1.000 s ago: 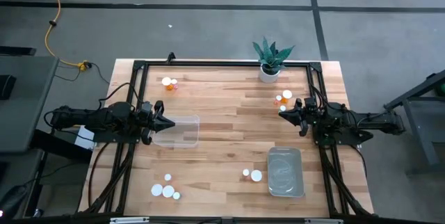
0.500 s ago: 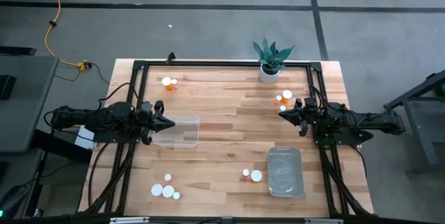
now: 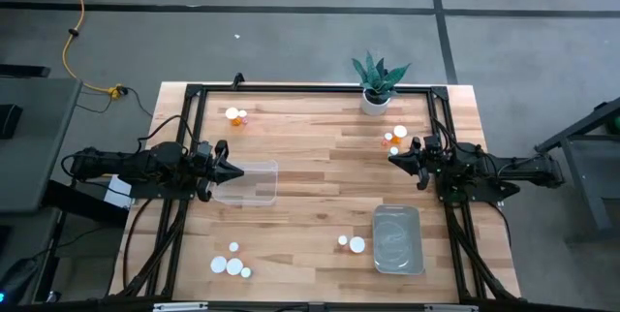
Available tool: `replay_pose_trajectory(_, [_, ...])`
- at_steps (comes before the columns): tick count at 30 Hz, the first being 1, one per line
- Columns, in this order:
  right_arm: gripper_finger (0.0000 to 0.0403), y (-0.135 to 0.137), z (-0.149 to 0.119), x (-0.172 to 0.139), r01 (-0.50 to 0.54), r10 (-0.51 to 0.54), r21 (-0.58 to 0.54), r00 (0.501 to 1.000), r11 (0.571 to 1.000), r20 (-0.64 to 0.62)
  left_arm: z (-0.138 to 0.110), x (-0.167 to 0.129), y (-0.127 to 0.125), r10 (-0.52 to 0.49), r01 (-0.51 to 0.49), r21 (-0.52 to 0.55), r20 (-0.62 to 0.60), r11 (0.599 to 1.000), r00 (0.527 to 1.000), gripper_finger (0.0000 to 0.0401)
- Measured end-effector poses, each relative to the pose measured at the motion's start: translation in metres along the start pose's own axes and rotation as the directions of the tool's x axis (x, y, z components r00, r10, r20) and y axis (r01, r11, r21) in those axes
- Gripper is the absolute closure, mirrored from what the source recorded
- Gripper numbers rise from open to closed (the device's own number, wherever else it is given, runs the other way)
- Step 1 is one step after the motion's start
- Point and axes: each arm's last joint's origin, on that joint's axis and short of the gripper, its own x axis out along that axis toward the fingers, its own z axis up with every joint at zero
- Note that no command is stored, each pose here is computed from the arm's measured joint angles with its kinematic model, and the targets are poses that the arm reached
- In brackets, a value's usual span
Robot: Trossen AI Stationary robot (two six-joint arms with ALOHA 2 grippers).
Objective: Pick and place medicine bottles into bin by pill shape (circle, oval)
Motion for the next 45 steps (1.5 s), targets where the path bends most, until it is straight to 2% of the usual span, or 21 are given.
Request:
replay_pose_trajectory(8, [0.0402,0.0,0.0,0.0,0.0,0.0,0.0,1.0,1.0,0.0,0.003,0.0,0.0,0.034,-0.034,-0.002,0.046,0.999,0.998,0.04])
replay_pose_trajectory(10, [0.0402,0.0,0.0,0.0,0.0,0.0,0.0,1.0,1.0,0.0,0.012,-0.001,-0.001,0.063,-0.056,-0.053,0.151,0.997,0.987,0.04])
replay_pose_trajectory(13, [0.0402,0.0,0.0,0.0,0.0,0.0,0.0,1.0,1.0,0.0,0.037,-0.004,-0.008,0.091,-0.062,-0.09,0.374,0.994,0.923,0.04])
replay_pose_trajectory(15, [0.0402,0.0,0.0,0.0,0.0,0.0,0.0,1.0,1.0,0.0,0.057,-0.006,-0.014,0.143,-0.125,-0.072,0.405,0.99,0.903,0.04])
replay_pose_trajectory(18, [0.0402,0.0,0.0,0.0,0.0,0.0,0.0,1.0,1.0,0.0,0.092,0.001,-0.024,0.199,-0.21,-0.006,0.343,0.978,0.918,0.04])
replay_pose_trajectory(21, [0.0402,0.0,0.0,0.0,0.0,0.0,0.0,1.0,1.0,0.0,0.123,0.018,-0.032,0.258,-0.281,0.094,0.203,0.955,0.945,0.0401])
replay_pose_trajectory(23, [0.0402,0.0,0.0,0.0,0.0,0.0,0.0,1.0,1.0,0.0,0.139,0.031,-0.034,0.302,-0.316,0.152,0.111,0.936,0.947,0.0401])
replay_pose_trajectory(26, [0.0402,0.0,0.0,0.0,0.0,0.0,0.0,1.0,1.0,0.0,0.156,0.05,-0.033,0.338,-0.341,0.172,0.047,0.924,0.94,0.0401])
replay_pose_trajectory(30, [0.0402,0.0,0.0,0.0,0.0,0.0,0.0,1.0,1.0,0.0,0.164,0.068,-0.03,0.363,-0.362,0.14,0.022,0.922,0.932,0.0401])
replay_pose_trajectory(35, [0.0402,0.0,0.0,0.0,0.0,0.0,0.0,1.0,1.0,0.0,0.162,0.075,-0.027,0.37,-0.37,0.083,0.018,0.925,0.929,0.0401])
replay_pose_trajectory(39, [0.0402,0.0,0.0,0.0,0.0,0.0,0.0,1.0,1.0,0.0,0.164,0.076,-0.027,0.372,-0.374,0.08,0.041,0.924,0.927,0.0401])
replay_pose_trajectory(45, [0.0402,0.0,0.001,0.0,0.014,-0.014,0.0,1.0,1.0,0.02,0.17,0.065,-0.032,0.355,-0.364,0.139,0.089,0.921,0.931,0.0401])
